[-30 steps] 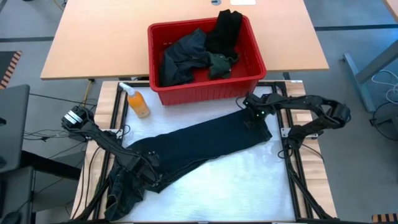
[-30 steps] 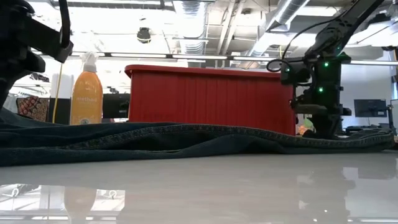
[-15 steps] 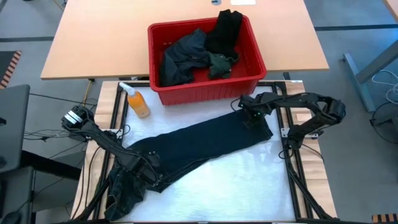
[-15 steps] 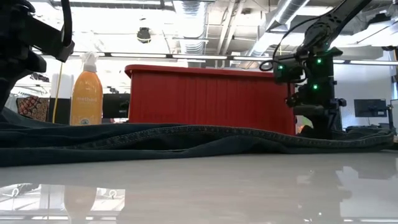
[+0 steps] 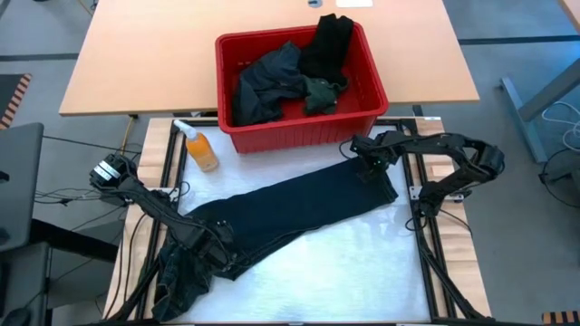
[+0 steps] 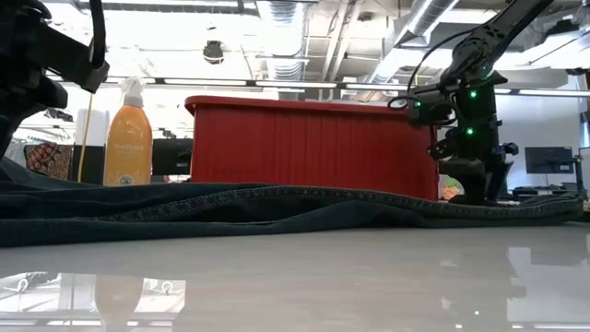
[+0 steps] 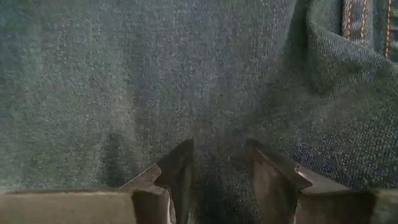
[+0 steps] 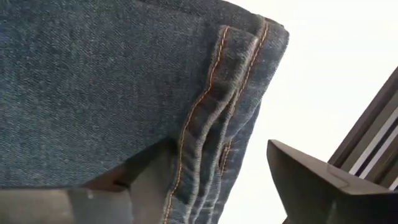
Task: Fold Laundry from Bin
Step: Fold the dark blue jeans
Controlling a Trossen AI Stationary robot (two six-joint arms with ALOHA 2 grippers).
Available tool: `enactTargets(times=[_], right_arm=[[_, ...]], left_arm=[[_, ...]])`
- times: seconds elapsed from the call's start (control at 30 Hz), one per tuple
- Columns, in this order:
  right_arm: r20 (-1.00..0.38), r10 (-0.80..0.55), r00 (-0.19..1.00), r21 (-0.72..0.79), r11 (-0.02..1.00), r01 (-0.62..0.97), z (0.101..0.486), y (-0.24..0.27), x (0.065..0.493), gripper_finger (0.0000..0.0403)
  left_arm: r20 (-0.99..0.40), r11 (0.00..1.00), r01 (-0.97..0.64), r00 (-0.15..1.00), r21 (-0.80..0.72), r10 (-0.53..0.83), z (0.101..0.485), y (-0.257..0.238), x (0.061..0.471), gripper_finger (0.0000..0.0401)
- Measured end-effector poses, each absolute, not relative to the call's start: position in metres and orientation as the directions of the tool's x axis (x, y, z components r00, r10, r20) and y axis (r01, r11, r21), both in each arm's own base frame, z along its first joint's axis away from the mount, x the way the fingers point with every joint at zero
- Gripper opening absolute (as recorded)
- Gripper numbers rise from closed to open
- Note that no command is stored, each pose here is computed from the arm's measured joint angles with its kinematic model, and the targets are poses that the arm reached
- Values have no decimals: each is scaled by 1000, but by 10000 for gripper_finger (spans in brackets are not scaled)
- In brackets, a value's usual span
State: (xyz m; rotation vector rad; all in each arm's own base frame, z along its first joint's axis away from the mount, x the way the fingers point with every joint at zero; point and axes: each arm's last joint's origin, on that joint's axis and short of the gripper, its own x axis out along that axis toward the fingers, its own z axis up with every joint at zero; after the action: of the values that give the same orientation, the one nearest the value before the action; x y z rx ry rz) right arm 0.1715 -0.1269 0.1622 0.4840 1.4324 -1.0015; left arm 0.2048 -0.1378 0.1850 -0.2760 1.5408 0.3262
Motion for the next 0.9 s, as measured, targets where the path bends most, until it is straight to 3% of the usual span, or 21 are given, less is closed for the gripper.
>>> enactTargets(times=[0.27,0.53,0.9], right_arm=[[-953,-269,-141,-265,510,818,156,-143,159,322],[-964,-264,33,-107,498,861,135,-150,152,322],[-971,-192,145,47,442,896,125,-155,140,292]], left_arm=[[-1000,923,-384,-2,28,29,185,-138,205,135],[-1000,929,-369,-15,19,15,185,-136,205,135],[-1000,920,-391,-22,8,0,185,-138,205,135]])
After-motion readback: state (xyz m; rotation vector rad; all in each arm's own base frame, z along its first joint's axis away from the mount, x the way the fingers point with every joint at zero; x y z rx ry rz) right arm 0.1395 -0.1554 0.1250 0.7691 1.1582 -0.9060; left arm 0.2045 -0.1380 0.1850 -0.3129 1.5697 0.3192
